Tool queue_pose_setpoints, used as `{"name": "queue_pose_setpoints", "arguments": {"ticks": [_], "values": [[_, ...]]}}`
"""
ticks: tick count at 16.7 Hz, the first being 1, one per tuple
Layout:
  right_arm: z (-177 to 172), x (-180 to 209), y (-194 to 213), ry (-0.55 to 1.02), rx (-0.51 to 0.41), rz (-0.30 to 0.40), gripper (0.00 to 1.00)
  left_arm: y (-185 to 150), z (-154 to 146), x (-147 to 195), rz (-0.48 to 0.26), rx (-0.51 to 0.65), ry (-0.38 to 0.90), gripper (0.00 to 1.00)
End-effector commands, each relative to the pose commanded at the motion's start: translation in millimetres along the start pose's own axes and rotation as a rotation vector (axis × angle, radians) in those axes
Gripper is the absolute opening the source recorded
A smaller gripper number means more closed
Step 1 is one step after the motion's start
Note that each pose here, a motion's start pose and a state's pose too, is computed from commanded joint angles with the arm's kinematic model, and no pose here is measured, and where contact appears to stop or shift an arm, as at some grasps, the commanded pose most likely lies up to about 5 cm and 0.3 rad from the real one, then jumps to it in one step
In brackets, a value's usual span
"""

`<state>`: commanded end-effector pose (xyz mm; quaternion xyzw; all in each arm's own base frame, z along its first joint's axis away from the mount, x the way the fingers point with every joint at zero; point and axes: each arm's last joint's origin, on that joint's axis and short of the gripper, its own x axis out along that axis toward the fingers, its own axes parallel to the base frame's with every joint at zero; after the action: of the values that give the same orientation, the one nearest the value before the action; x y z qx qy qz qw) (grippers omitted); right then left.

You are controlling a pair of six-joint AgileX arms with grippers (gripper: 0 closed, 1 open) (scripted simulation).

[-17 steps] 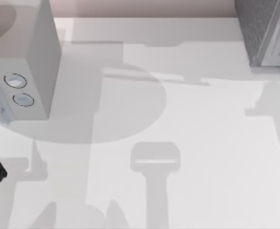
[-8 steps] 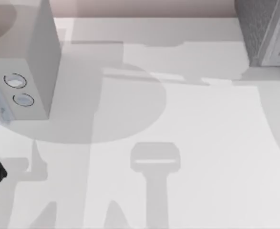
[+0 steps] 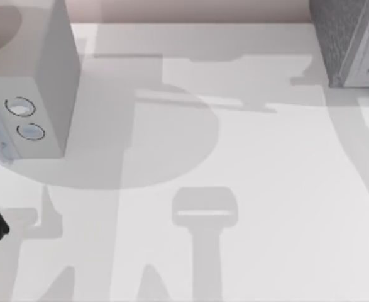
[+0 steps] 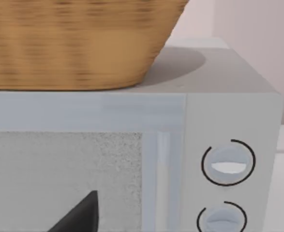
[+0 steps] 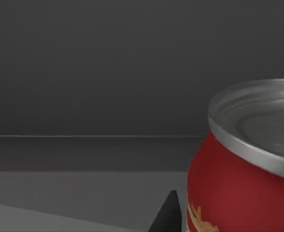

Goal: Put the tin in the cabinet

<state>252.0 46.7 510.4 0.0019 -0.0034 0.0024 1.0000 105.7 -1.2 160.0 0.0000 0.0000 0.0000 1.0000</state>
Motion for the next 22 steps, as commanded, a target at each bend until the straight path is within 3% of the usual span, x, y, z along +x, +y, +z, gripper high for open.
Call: {"name": "queue_pose_setpoints", "arguments": {"ticks": [9, 22], "values": [[-0.1, 6.5, 0.2, 0.011, -0.001, -0.007, 0.0, 0.0, 0.0, 0.0, 0.0, 0.0, 0.0, 1.0], [29.7, 68.1, 2.7, -0.003, -0.004, -0.011, 0.0, 0.0, 0.0, 0.0, 0.0, 0.0, 0.0, 1.0]]}}
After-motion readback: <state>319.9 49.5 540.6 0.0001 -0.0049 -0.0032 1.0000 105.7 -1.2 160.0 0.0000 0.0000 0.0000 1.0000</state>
